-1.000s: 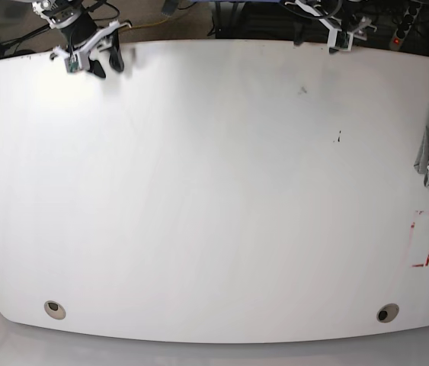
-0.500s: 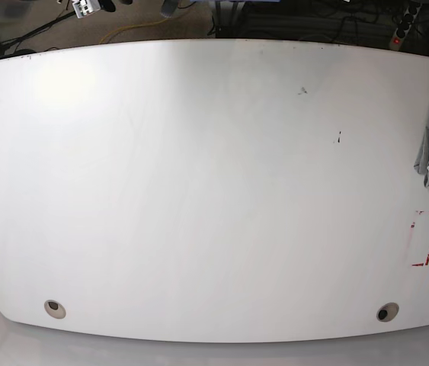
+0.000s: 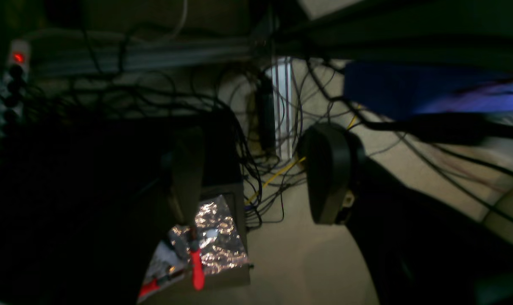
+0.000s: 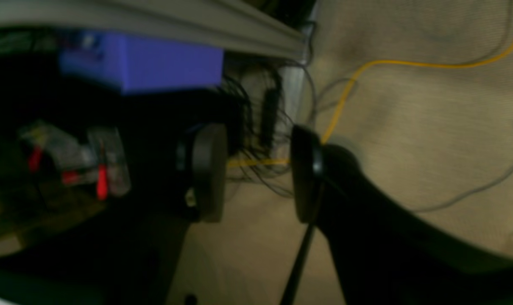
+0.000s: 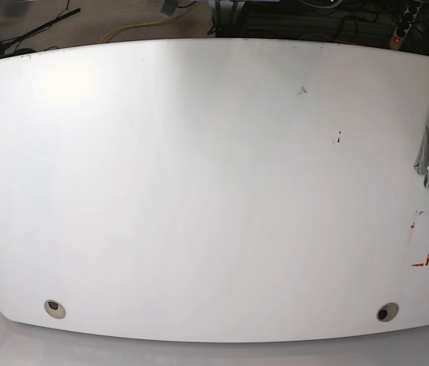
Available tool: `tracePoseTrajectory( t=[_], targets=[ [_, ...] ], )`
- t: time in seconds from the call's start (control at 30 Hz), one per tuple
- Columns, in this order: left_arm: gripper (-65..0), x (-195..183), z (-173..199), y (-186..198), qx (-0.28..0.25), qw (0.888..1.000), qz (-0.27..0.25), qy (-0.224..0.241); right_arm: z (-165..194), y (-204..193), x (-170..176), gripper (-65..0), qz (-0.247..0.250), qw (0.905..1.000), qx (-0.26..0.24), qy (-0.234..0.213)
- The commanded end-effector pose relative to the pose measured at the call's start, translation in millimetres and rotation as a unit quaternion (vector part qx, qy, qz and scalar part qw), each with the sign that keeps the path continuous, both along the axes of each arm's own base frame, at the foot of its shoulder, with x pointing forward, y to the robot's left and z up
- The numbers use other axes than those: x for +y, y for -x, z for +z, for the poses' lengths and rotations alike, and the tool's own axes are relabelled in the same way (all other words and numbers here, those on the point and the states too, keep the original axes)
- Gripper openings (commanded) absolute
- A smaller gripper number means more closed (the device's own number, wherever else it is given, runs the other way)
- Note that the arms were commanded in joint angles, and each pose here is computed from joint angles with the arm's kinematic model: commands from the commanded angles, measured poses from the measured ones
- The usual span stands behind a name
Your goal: Fold the T-shirt properly
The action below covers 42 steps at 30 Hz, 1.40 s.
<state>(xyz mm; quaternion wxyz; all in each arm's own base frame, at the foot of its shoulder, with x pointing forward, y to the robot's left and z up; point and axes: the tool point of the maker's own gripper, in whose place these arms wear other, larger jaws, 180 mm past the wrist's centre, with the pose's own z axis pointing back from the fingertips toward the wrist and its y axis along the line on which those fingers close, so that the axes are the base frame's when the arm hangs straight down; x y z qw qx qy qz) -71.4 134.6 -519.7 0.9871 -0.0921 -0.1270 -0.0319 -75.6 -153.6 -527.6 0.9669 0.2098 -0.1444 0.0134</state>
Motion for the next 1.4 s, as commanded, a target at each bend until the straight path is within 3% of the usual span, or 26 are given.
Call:
tracePoseTrajectory(
  t=[0.0,0.33,0.67,0.77,1.13,1.37],
  targets=[
    [-30.4,3.1,-15.4,11.7,0.025,1.0,-0.01,0.0,-15.6,15.6,-13.4,-41.9,0.001,0.9993,0.024,0.031],
    [-30.4,17.7,-84.8,5.4,0.096,0.995,0.013,-0.012,-68.5,8.8,-16.9,-41.9,-0.015,0.9949,0.073,0.068],
    [-30.4,32.9,-123.2,-25.0,0.132,0.99,0.046,-0.036,-96.0,-17.1,-25.2,-41.9,-0.04,0.9914,0.098,0.077],
    [-30.4,42.4,-129.4,-35.5,0.13,0.988,0.06,-0.06,-101.7,-25.8,-26.8,-41.9,-0.046,0.9906,0.104,0.077],
    [-30.4,45.9,-138.8,-56.7,0.135,0.986,0.075,-0.064,-112.3,-54.0,-27.4,-41.4,-0.061,0.9892,0.109,0.077],
    [-30.4,48.1,-139.3,-61.9,0.133,0.987,0.056,-0.074,-115.3,-55.6,-34.6,-41.2,-0.068,0.9863,0.113,0.099]
  ],
)
